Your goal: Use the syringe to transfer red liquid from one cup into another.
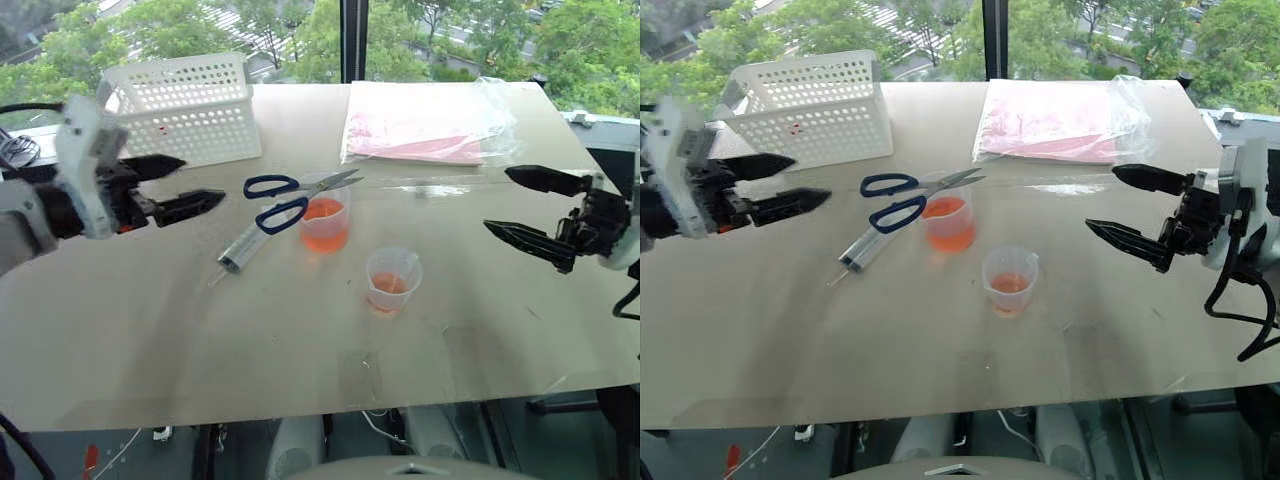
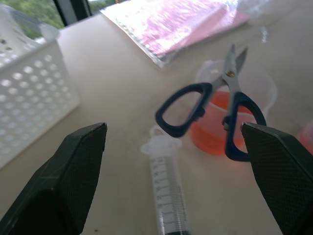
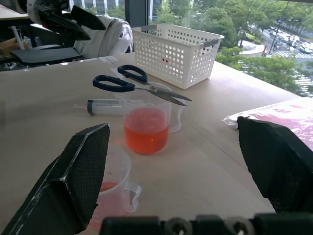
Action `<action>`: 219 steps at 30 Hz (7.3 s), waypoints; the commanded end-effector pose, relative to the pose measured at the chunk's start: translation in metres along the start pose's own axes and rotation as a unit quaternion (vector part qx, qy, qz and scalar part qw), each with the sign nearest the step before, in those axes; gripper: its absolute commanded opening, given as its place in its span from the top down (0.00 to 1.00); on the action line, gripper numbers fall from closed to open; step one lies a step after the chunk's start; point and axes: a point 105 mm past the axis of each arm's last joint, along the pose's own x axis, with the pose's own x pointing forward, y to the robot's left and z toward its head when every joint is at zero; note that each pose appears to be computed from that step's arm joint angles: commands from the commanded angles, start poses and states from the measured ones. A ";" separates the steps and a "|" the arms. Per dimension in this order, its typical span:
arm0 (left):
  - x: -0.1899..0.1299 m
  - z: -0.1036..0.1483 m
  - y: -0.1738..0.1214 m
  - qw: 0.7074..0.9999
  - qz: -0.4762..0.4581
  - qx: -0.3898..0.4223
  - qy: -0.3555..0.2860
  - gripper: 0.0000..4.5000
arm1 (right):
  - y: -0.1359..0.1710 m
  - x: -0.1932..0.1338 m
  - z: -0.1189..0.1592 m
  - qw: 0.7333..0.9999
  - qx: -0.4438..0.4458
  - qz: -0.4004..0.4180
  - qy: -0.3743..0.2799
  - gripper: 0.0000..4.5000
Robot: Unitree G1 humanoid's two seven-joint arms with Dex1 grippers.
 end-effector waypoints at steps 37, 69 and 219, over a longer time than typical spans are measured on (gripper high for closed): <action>0.074 0.035 0.002 0.948 -0.220 0.138 0.184 0.01 | 0.027 -0.013 -0.008 0.999 -0.022 -0.047 0.017 0.00; 0.083 0.016 -0.001 0.935 -0.220 0.164 0.224 0.29 | 0.030 -0.012 -0.006 0.998 -0.013 -0.057 0.020 0.00; 0.138 -0.052 0.035 0.926 -0.039 -0.060 0.370 0.27 | 0.070 0.012 0.011 1.000 -0.007 0.018 -0.008 0.00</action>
